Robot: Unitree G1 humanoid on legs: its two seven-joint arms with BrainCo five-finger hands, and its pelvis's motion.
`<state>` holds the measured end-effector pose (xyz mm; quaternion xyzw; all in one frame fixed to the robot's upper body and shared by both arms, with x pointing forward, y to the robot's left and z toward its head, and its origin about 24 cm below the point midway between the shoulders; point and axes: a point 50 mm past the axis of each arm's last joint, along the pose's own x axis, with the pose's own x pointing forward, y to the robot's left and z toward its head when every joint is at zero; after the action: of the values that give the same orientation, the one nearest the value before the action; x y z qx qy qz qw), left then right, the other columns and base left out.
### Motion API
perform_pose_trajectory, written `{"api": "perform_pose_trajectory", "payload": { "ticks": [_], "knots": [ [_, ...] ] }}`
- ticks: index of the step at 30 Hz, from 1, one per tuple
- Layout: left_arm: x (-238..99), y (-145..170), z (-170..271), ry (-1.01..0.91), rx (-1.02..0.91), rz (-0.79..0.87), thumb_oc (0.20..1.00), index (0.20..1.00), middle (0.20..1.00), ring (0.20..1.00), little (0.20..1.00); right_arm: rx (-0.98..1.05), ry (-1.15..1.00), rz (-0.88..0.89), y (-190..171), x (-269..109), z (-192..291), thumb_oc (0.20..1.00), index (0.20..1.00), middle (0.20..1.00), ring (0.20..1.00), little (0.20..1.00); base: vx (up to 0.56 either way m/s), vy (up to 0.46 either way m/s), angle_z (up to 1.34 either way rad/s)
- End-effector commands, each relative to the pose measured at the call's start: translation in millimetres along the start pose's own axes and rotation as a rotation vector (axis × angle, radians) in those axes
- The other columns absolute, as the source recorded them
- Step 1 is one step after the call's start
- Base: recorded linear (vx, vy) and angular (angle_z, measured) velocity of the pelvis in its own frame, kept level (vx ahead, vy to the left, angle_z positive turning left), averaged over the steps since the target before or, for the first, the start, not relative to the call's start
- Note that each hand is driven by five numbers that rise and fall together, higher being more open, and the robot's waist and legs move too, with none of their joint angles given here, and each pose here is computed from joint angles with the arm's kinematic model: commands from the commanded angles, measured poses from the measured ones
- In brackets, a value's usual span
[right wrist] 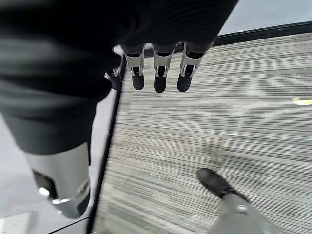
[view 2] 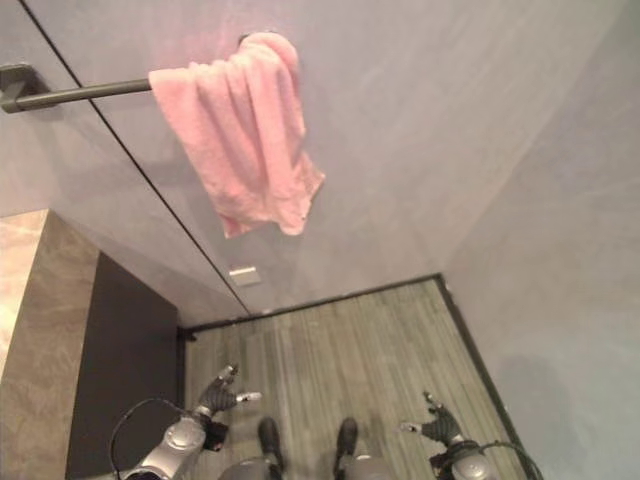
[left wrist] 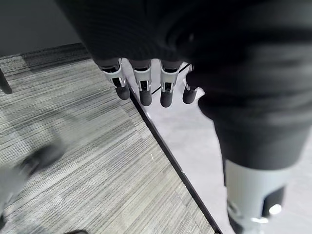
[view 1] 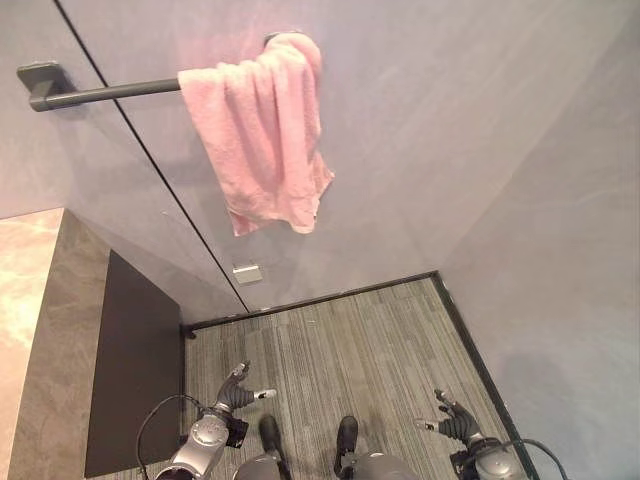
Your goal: Put brush and paste in cup on sink, flatten towel.
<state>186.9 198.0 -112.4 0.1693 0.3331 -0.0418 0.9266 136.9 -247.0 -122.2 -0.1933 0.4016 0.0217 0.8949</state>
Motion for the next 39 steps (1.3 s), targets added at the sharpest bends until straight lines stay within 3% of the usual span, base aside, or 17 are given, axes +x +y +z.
{"api": "perform_pose_trajectory", "payload": {
  "ticks": [1,8,17,31,39],
  "knots": [
    [-0.3,12.6,12.1,-0.079,0.117,0.001,1.000,1.000,1.000,1.000,1.000,-0.061,-0.064,0.009,-1.7,0.8,12.3,1.000,1.000,1.000,1.000,1.000,0.27,0.259,-0.48],
    [-0.9,25.3,10.0,-0.063,0.146,0.028,1.000,1.000,1.000,1.000,1.000,-0.006,-0.183,0.047,14.2,9.9,49.0,1.000,1.000,1.000,1.000,1.000,0.17,0.269,-0.21],
    [-3.2,26.1,8.1,-0.072,0.219,0.010,1.000,1.000,1.000,1.000,1.000,0.019,-0.283,0.024,0.0,0.8,62.3,1.000,1.000,1.000,1.000,1.000,0.18,-0.007,0.37],
    [-22.4,63.9,29.1,-0.219,0.270,0.109,1.000,1.000,1.000,1.000,1.000,0.044,-0.466,-0.215,-78.7,-21.6,93.2,1.000,1.000,1.000,1.000,1.000,0.10,-0.073,0.18],
    [-40.1,91.3,96.3,-0.498,0.221,0.098,1.000,1.000,1.000,1.000,1.000,0.043,-0.728,-0.213,-126.9,-51.5,155.1,1.000,1.000,1.000,1.000,1.000,0.04,-0.048,0.08]
  ]
}}
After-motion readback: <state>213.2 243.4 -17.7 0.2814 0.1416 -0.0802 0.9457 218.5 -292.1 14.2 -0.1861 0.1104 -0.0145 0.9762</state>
